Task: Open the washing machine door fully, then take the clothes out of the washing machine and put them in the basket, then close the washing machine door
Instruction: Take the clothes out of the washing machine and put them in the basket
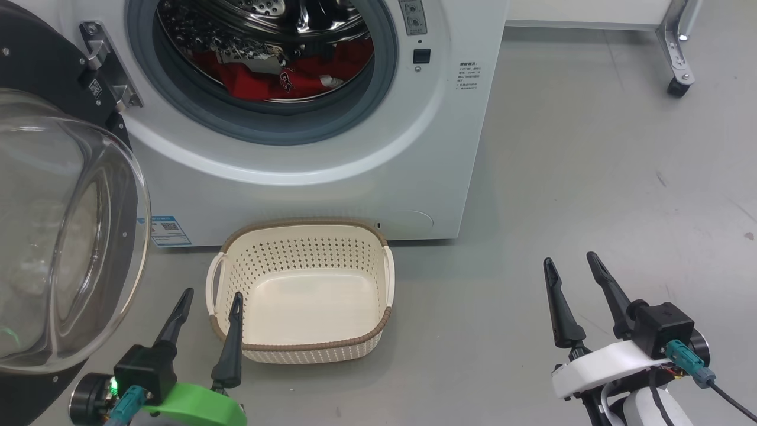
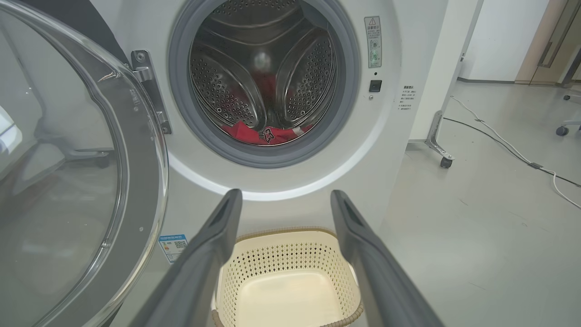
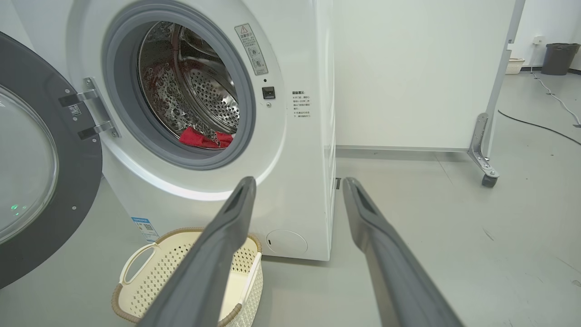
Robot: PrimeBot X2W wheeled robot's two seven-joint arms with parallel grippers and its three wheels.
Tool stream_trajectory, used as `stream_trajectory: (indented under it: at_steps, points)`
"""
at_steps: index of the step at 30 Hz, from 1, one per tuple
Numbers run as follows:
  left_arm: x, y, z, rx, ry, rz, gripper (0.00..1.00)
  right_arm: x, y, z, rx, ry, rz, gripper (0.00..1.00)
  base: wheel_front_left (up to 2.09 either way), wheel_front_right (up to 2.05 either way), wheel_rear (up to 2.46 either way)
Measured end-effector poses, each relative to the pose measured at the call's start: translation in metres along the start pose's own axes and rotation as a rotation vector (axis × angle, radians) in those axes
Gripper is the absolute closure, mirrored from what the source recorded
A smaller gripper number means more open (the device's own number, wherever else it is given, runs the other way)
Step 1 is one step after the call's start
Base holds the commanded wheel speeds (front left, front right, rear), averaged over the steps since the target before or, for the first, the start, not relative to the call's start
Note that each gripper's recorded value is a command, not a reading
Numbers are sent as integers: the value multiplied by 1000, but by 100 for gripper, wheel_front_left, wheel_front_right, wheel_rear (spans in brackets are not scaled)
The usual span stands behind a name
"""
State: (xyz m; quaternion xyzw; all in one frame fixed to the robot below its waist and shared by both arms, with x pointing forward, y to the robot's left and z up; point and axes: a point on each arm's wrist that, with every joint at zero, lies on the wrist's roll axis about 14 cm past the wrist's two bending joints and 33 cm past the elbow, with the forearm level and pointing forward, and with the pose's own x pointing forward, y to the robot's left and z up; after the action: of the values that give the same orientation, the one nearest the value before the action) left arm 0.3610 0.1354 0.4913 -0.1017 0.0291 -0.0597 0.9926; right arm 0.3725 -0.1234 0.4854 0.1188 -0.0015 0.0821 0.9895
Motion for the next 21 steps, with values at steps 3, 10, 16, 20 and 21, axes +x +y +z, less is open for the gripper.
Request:
stream_trajectory:
  at_steps: [3,10,16,20,21]
  points:
    - [0,0,0,0,-1,-1,0,0,0,0,0,1,-1,0,46,-46,0]
    - [1,-2,0,0,-1,-5,0,0,-1,-1,0,2,-2,0,66,-66,0]
    - [0,-3,3,15,-9,-5,0,0,-1,0,0,-1,-3,0,85,-85,0]
    - [0,-2,4,16,-12,-3,0,0,0,1,0,-2,-1,0,71,-71,0]
    - [0,-2,4,16,-13,-3,0,0,0,1,0,-2,0,0,61,-61,0]
